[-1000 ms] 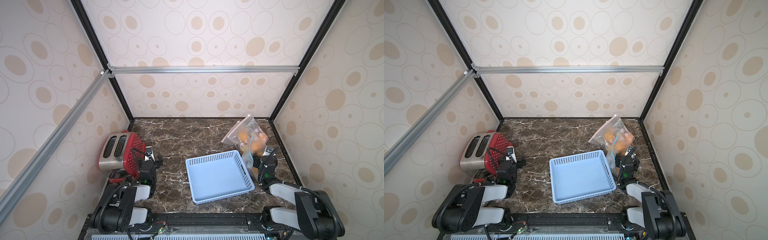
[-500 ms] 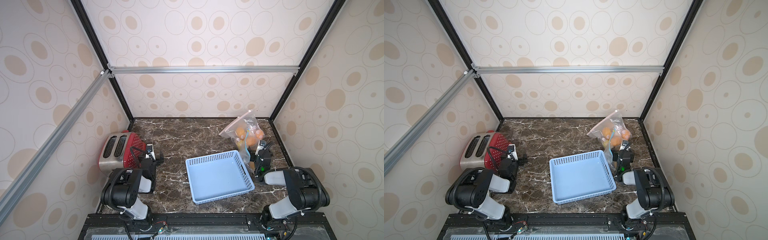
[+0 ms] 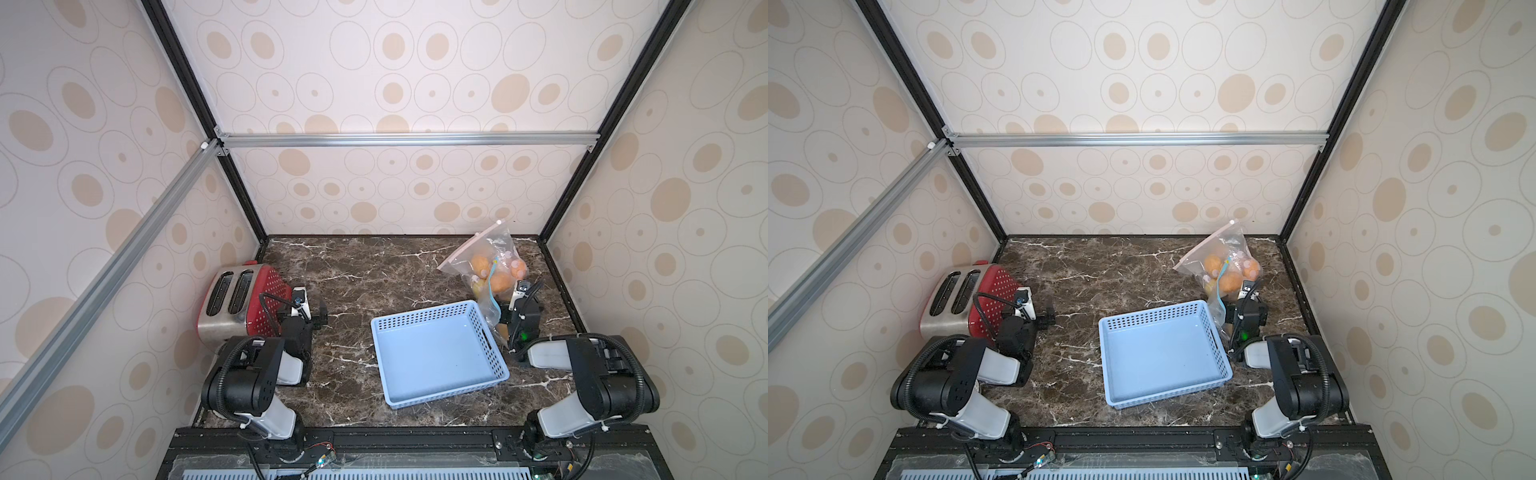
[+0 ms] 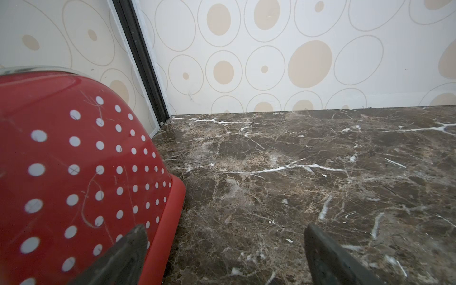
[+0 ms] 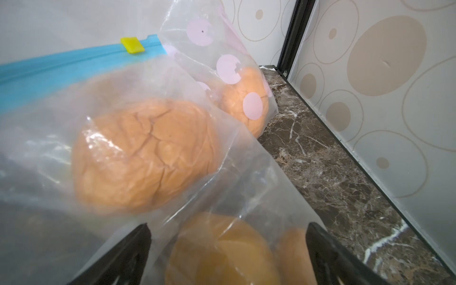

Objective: Put the potatoes into a zipper bag and zip it
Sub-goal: Reset both arms

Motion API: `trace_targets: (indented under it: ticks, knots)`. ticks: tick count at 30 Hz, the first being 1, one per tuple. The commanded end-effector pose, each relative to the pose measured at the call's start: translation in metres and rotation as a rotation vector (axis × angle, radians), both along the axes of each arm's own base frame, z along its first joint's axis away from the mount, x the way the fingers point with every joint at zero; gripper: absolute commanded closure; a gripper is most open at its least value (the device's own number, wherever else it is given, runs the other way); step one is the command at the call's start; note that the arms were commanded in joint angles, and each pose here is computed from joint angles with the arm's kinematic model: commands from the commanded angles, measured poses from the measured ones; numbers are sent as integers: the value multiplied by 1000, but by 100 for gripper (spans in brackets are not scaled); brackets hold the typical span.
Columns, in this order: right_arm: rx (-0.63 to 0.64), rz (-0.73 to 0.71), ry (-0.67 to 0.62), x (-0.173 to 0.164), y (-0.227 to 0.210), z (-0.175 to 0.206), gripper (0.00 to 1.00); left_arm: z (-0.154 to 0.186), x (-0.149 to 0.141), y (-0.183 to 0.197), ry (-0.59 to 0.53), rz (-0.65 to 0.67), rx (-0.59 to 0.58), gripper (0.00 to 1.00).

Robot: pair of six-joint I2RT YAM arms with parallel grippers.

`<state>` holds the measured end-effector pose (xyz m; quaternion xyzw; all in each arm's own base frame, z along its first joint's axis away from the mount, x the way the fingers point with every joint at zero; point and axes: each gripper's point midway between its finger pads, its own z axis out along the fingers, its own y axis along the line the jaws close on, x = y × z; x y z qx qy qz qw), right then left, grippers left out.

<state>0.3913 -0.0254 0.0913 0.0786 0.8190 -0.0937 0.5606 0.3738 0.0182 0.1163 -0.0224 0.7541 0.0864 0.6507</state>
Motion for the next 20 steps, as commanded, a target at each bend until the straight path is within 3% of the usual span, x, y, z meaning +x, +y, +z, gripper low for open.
trace_targets:
  ticks: [1,20]
  knots:
    - [-12,15,13,0,3,-1,0,13,3,1,-51,0,-6,1]
    - [-13,15,17,-1,4,-3,0,13,2,0,-52,-10,-4,1]
